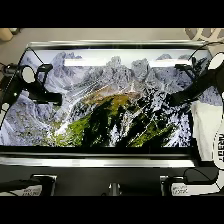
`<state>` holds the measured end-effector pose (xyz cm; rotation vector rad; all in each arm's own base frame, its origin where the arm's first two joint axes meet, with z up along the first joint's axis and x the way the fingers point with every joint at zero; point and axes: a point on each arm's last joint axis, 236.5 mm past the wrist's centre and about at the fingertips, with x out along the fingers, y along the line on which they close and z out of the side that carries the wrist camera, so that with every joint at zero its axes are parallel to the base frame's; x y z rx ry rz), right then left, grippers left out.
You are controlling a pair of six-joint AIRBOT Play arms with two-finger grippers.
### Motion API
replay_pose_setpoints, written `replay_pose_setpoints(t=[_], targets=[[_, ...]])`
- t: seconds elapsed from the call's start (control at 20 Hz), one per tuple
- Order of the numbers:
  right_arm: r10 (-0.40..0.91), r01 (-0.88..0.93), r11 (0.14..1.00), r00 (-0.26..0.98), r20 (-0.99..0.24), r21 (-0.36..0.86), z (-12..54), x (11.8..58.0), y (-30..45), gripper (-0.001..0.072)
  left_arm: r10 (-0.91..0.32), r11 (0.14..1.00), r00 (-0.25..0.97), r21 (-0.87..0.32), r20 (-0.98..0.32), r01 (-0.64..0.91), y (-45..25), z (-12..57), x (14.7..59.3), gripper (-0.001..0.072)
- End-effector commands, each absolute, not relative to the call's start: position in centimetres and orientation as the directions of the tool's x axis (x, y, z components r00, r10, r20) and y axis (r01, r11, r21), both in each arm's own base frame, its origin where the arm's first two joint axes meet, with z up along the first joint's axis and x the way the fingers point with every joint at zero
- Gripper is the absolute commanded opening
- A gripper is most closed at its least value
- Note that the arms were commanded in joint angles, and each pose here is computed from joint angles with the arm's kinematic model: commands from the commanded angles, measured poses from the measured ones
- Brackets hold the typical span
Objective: Fold the shirts.
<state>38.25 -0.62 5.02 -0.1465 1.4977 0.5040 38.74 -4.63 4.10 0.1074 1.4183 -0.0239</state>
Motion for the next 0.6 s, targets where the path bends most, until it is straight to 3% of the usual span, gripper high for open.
replay_pose_setpoints(t=[0.0, 0.55], targets=[[0.233, -0.408, 0.886, -0.019, -0.972, 0.22, 4.82, 38.07, -0.41, 0.0663, 0.051, 0.995, 0.144, 0.063, -0.988, 0.083, -4.67, 3.71, 38.69, 0.0676], [0.233, -0.408, 0.886, -0.019, -0.972, 0.22, 4.82, 38.07, -0.41, 0.0663, 0.051, 0.995, 0.142, 0.064, -0.989, 0.083, -4.66, 3.62, 38.7, 0.0677]])
